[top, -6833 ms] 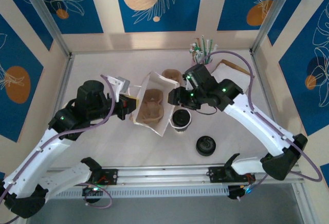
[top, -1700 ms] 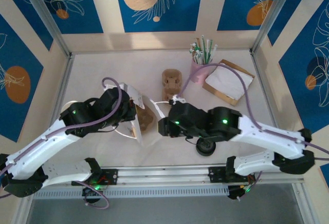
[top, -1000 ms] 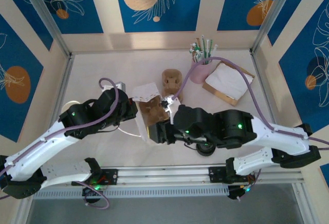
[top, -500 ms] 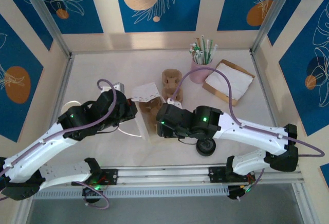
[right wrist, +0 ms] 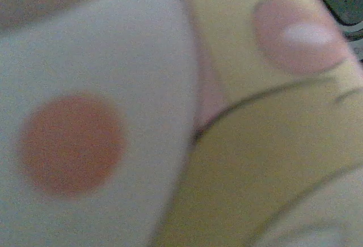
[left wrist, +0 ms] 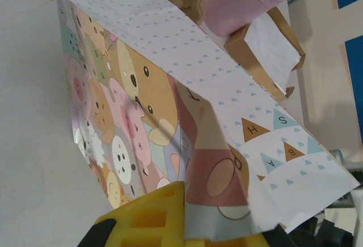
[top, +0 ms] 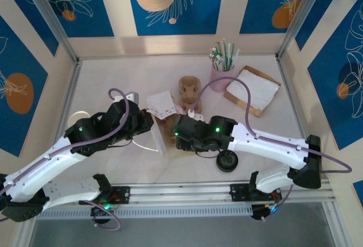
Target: Pack the takeout coffee
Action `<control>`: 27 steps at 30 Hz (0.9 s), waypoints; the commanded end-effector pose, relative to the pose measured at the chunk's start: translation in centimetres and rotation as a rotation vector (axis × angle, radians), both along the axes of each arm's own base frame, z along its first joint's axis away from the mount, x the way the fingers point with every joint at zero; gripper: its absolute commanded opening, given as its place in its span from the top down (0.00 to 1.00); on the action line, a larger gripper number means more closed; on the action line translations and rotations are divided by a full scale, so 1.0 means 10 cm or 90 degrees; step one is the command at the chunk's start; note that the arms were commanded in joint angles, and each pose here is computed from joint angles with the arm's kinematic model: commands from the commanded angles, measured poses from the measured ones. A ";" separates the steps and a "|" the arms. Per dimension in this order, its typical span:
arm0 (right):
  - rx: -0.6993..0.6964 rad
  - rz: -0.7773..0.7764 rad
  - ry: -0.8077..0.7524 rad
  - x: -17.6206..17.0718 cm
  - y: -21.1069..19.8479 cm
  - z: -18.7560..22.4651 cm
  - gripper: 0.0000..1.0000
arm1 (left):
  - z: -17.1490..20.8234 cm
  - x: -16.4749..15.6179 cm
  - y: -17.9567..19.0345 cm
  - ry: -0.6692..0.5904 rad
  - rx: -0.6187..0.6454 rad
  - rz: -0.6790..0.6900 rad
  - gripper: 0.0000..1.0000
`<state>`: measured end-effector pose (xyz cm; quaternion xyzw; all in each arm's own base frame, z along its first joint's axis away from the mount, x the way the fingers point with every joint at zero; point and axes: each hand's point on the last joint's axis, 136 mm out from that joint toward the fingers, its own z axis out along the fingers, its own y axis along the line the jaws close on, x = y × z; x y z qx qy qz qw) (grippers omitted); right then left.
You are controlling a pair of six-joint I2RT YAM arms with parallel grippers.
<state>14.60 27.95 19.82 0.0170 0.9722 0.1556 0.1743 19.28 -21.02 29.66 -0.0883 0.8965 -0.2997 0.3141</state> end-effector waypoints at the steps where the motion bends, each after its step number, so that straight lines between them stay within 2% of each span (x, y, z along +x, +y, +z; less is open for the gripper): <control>1: -0.028 -0.044 -0.017 0.11 -0.06 -0.10 0.58 | -0.09 -0.08 -0.03 0.026 -0.007 -0.013 1.00; 9: -0.028 -0.067 -0.051 0.24 0.01 -0.15 0.58 | -0.09 -0.10 -0.05 0.030 -0.020 -0.018 1.00; 22: -0.095 -0.119 -0.099 0.37 -0.06 -0.20 0.61 | -0.07 -0.13 -0.04 0.031 -0.039 -0.019 1.00; 27: -0.088 -0.128 -0.128 0.45 -0.01 -0.16 0.62 | -0.09 -0.14 -0.05 0.034 -0.047 -0.022 1.00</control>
